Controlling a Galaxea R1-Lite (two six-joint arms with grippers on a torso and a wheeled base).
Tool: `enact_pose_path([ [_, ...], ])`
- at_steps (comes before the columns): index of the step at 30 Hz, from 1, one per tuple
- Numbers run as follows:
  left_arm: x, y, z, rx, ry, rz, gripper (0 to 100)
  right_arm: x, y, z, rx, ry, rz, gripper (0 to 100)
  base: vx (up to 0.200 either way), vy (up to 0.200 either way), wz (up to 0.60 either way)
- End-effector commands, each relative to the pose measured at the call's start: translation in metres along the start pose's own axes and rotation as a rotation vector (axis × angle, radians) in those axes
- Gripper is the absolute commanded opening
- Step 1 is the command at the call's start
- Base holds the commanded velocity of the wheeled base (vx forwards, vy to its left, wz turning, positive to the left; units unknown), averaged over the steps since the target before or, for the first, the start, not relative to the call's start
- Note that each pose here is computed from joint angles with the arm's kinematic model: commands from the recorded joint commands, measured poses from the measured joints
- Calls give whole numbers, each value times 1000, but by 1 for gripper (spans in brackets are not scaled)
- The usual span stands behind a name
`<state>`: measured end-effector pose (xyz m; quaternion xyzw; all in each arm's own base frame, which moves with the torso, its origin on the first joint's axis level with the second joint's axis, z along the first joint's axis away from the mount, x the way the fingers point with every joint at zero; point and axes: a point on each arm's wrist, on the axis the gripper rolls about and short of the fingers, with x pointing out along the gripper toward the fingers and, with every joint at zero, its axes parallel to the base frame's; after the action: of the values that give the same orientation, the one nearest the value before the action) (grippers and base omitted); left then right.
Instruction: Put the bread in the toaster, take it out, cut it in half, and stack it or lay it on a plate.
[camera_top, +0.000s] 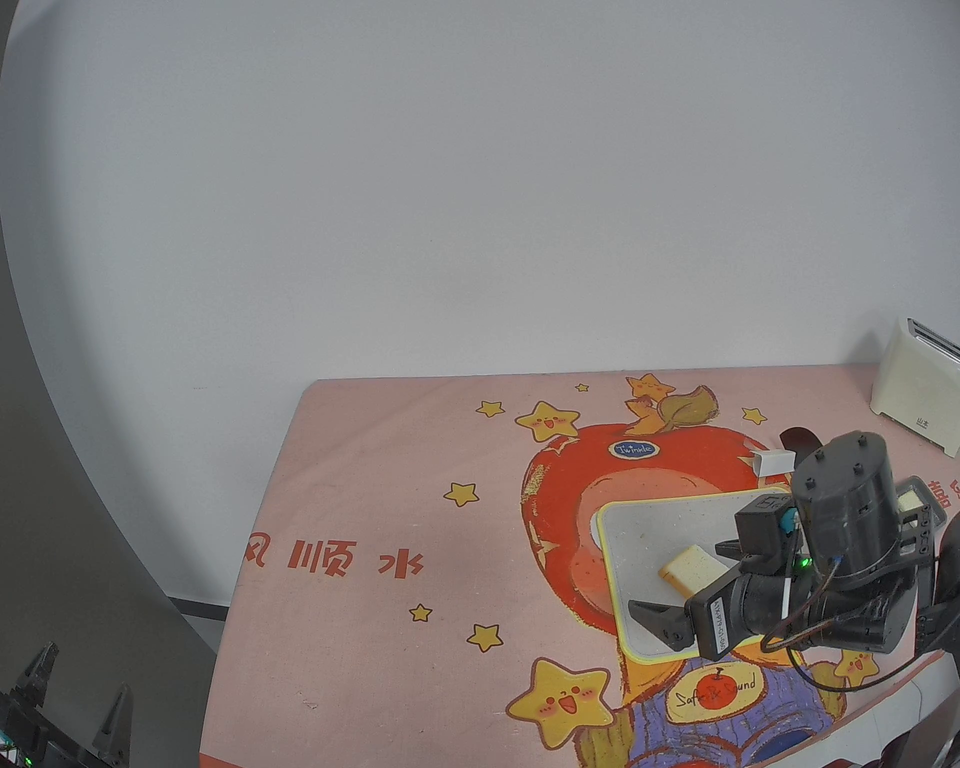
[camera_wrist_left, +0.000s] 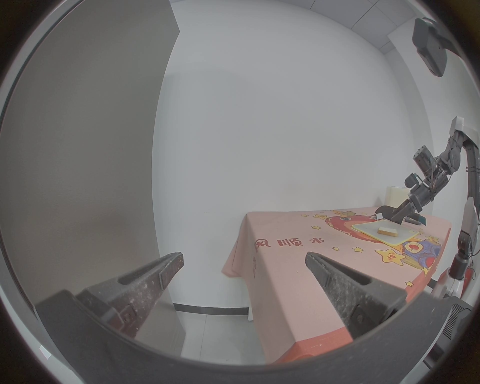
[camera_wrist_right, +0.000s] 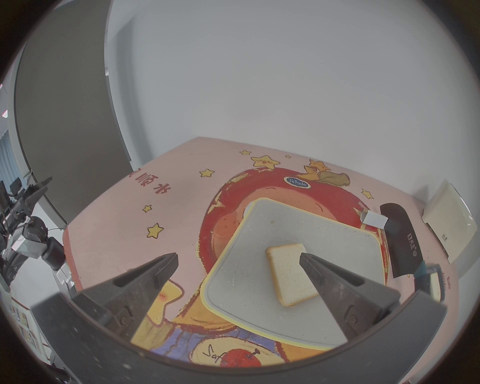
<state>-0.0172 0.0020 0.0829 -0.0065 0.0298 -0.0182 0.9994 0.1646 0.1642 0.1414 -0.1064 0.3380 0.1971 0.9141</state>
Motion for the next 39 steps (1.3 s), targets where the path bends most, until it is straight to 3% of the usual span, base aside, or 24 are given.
enact_pose_path([
  [1, 1, 0, -5, 0, 17, 0, 100, 13, 3, -5, -13, 47, -12, 100, 0, 0, 0],
  [9, 1, 0, -5, 0, 17, 0, 100, 23, 0, -7, -11, 81, -34, 100, 0, 0, 0],
  [19, 1, 0, -5, 1, 17, 0, 100, 27, -11, 1, 56, 68, -65, 100, 0, 0, 0],
  [29, 1, 0, -5, 1, 17, 0, 100, 49, -5, -2, 120, 127, -66, 100, 0, 0, 0],
  [39, 1, 0, -5, 1, 17, 0, 100, 53, -2, -4, 116, 141, -60, 100, 0, 0, 0],
])
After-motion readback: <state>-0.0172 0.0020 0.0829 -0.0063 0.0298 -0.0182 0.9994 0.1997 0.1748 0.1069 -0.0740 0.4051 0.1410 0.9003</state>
